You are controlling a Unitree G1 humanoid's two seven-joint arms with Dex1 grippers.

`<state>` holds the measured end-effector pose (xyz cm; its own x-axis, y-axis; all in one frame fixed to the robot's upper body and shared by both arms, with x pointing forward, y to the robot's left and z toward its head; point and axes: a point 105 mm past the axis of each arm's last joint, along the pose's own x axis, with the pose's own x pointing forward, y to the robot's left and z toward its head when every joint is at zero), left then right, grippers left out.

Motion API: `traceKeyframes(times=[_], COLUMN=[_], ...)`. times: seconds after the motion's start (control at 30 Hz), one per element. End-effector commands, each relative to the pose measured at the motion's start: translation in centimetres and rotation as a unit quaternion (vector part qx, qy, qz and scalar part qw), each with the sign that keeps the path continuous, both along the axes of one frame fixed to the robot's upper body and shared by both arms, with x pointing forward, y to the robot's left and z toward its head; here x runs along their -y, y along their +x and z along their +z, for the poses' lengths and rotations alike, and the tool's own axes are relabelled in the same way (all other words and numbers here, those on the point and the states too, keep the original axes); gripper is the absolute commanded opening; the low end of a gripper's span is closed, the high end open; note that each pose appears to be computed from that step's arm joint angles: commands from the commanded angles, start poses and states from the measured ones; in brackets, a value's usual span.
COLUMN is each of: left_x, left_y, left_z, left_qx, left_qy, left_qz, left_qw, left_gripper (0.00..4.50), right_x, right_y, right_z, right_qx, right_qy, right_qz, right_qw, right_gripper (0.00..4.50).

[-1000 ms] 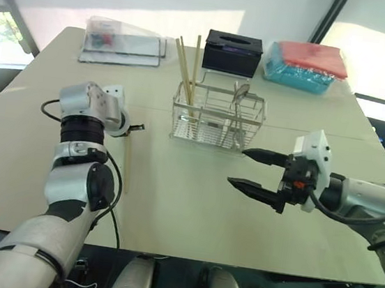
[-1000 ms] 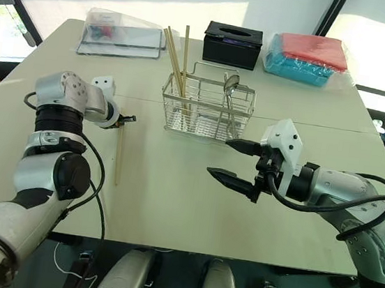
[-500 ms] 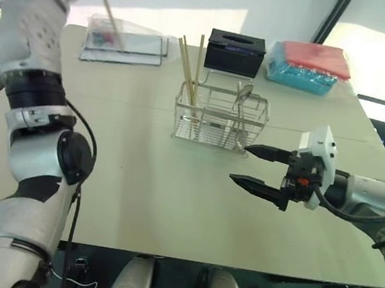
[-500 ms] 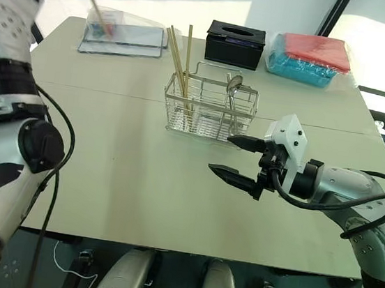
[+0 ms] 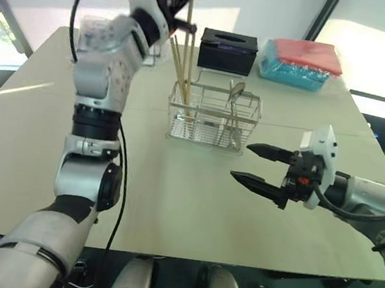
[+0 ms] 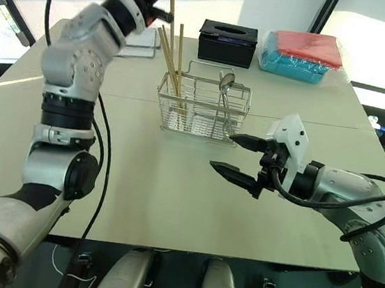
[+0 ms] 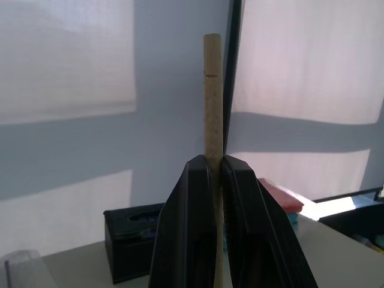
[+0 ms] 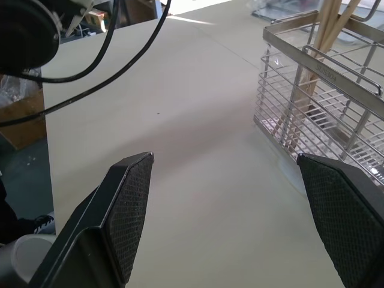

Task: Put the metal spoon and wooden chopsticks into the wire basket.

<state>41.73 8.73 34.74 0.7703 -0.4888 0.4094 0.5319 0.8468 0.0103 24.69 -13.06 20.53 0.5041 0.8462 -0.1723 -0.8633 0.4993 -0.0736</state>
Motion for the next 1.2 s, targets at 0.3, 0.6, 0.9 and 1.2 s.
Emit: traceKeyframes(times=[0.3, 0.6, 0.9, 1.2], left_x=[1.3, 1.7, 1.5, -3.5], left_y=[-0.6, -0.4, -1.4, -3.3], left_z=[-1.4, -3.1, -2.5, -0.5], left_qx=[-0.003, -0.029, -0.027, 0.018], left_qy=[-0.011, -0.015, -0.009, 0.146], left_qz=[-0.003, -0.004, -0.018, -0.029], left_qw=[1.000, 0.999, 0.999, 0.989], left_gripper=[0.05, 1.51, 4.45, 4.45], right_x=[-0.3, -0.3, 0.8, 3.9], right_y=[-0.5, -0.2, 0.6, 2.6], right_z=[1.1, 1.3, 1.6, 2.5], right_qx=[0.028, 0.031, 0.039, 0.060], right_qy=[0.013, 0.019, 0.012, -0.032], right_qz=[-0.008, -0.014, -0.026, -0.060], right_qw=[0.999, 0.999, 0.999, 0.996], right_gripper=[3.97, 3.97, 3.97, 3.97])
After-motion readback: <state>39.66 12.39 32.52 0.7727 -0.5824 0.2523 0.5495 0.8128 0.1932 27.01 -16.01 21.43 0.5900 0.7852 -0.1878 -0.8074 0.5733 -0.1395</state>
